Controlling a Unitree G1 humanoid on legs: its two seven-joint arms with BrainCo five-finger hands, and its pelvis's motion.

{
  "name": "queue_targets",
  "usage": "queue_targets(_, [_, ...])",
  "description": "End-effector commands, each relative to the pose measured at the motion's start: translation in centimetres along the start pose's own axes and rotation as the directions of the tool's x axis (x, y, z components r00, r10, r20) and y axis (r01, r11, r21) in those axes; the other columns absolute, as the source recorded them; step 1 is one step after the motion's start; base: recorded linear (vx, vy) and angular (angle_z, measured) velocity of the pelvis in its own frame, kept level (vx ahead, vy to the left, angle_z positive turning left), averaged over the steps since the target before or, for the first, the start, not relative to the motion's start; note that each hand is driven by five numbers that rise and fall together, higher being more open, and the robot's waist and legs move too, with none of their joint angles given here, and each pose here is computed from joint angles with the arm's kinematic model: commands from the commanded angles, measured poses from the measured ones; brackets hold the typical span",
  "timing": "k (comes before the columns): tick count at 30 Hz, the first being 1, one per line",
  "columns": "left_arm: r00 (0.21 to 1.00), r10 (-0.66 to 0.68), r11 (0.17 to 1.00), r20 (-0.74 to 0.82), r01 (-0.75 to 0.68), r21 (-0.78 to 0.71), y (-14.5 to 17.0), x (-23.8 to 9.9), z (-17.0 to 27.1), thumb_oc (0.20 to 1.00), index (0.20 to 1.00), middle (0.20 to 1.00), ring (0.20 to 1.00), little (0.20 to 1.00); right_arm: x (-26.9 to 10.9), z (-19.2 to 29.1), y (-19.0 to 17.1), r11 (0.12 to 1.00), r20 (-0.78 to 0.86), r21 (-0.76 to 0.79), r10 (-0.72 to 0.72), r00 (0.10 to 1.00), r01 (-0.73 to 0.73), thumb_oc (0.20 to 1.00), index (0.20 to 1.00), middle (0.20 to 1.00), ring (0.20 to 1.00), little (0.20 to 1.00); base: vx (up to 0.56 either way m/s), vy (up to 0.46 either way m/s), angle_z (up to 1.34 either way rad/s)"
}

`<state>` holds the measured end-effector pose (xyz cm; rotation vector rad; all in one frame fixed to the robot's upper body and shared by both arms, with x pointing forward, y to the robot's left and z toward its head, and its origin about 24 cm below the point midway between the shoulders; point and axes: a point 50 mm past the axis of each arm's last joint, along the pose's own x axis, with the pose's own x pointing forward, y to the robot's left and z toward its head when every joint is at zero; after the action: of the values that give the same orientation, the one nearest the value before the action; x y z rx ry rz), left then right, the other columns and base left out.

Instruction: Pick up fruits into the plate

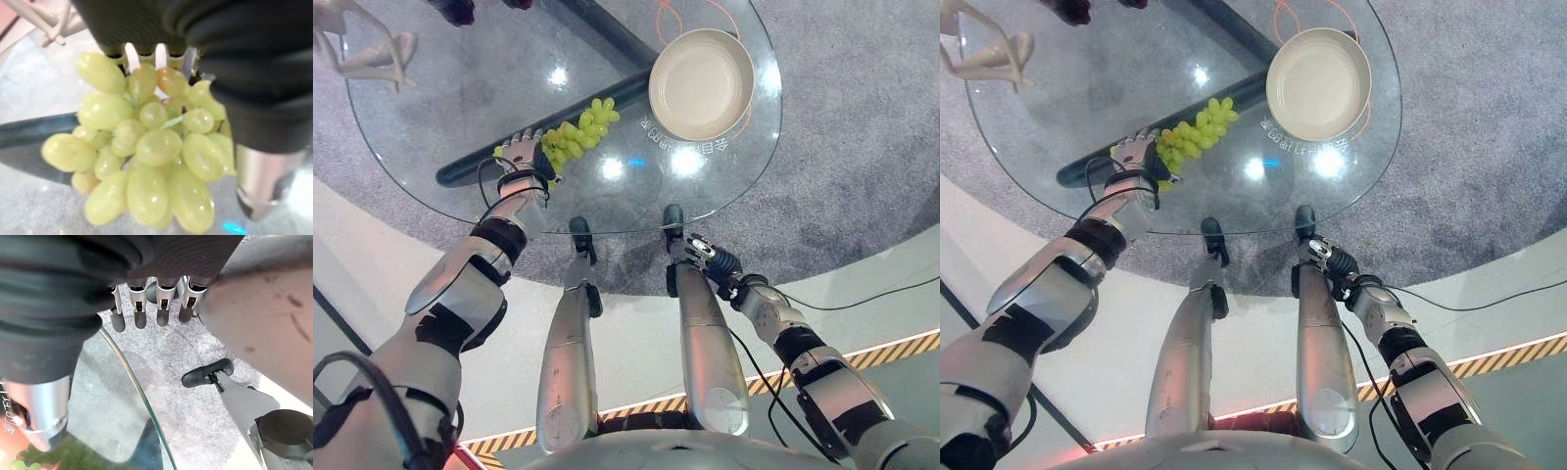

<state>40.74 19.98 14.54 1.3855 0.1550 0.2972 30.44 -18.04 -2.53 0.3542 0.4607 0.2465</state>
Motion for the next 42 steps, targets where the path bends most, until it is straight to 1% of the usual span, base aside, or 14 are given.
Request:
queue_targets(1, [0.993,-0.015,1.0,-0.121,0.012,-0.019,-1.0,-0.1,-2.8,1.0,1.0,1.0,1.0,1.0,-0.8,-3.3,1.6,0.995,-0.056,0.068,0.084,0.995,-0.08,1.0,1.0,1.0,1.0,1.0,-0.02,-0.016,-0.04])
queue_targets(2, [0.992,-0.012,1.0,-0.124,0.01,-0.019,-0.9,0.0,-2.8,0.94,0.94,0.94,0.94,0.94,-0.8,-3.3,1.7,0.994,-0.055,0.068,0.084,0.995,-0.081,1.0,1.0,1.0,1.0,1.0,0.0,0.0,0.0])
queue_targets(3, [0.992,-0.007,1.0,-0.126,0.005,-0.016,-0.7,0.0,-2.9,0.2,0.2,0.2,0.2,0.2,-0.8,-3.2,1.7,0.994,-0.053,0.071,0.085,0.995,-0.081,1.0,1.0,1.0,1.0,1.0,0.0,0.0,0.0])
queue_targets(8, [0.992,0.009,1.0,-0.123,-0.012,-0.021,-0.6,0.0,-3.0,0.2,0.2,0.2,0.2,0.2,-0.6,-2.8,2.0,0.992,-0.035,0.082,0.098,0.995,-0.095,1.0,1.0,1.0,1.0,1.0,0.0,0.0,0.0])
queue_targets(13, [0.992,0.013,1.0,-0.122,-0.016,-0.023,-0.7,0.0,-2.9,0.2,0.2,0.2,0.2,0.2,-0.6,-2.7,2.2,0.981,-0.015,0.158,0.117,0.993,-0.114,1.0,1.0,1.0,1.0,1.0,0.0,0.0,0.0])
queue_targets(25, [0.995,0.007,0.997,-0.098,-0.014,-0.071,-1.0,-0.2,-2.6,0.2,0.2,0.2,0.2,0.2,-0.5,-2.8,2.3,0.98,-0.013,0.15,0.135,0.991,-0.132,1.0,1.0,1.0,1.0,1.0,0.0,0.0,0.0])
queue_targets(28, [0.997,-0.001,0.987,-0.074,-0.011,-0.159,-1.2,-0.3,-2.4,0.2,0.2,0.2,0.2,0.2,-0.6,-2.6,2.5,0.979,0.009,0.136,0.151,0.988,-0.151,1.0,1.0,1.0,1.0,1.0,0.0,0.0,0.0])
queue_targets(30, [0.999,0.003,0.983,-0.053,-0.012,-0.182,-1.1,-0.3,-2.2,0.2,0.2,0.2,0.2,0.2,-0.6,-2.5,2.6,0.978,0.022,0.133,0.16,0.987,-0.162,1.0,1.0,1.0,1.0,1.0,0.0,0.0,0.0])
queue_targets(32, [1.0,-0.005,0.963,-0.006,0.003,-0.271,-1.4,-0.6,-1.7,0.2,0.2,0.2,0.2,0.2,-0.8,-2.0,3.2,0.973,0.068,0.118,0.191,0.979,-0.198,1.0,1.0,1.0,1.0,1.0,0.0,0.0,0.0])
queue_targets(34, [1.0,-0.004,0.952,0.013,0.008,-0.307,-1.6,-0.8,-1.5,0.2,0.2,0.2,0.2,0.2,-0.9,-1.6,3.6,0.971,0.092,0.108,0.203,0.975,-0.212,1.0,1.0,1.0,1.0,1.0,-0.01,0.002,0.02])
queue_targets(35, [0.999,-0.015,0.927,0.039,0.029,-0.375,-2.2,-1.4,-1.4,0.2,0.2,0.2,0.2,0.2,-0.9,-0.8,4.5,0.971,0.13,0.069,0.218,0.967,-0.228,1.0,1.0,1.0,1.0,1.0,-0.03,0.008,0.05])
queue_targets(42, [0.99,-0.017,0.895,0.142,0.078,-0.44,-2.9,-2.8,-1.3,0.2,0.2,0.2,0.2,0.2,-1.7,1.9,5.7,0.971,0.239,0.007,0.232,0.943,-0.24,1.0,1.0,1.0,1.0,1.0,0.02,-0.006,0.08])
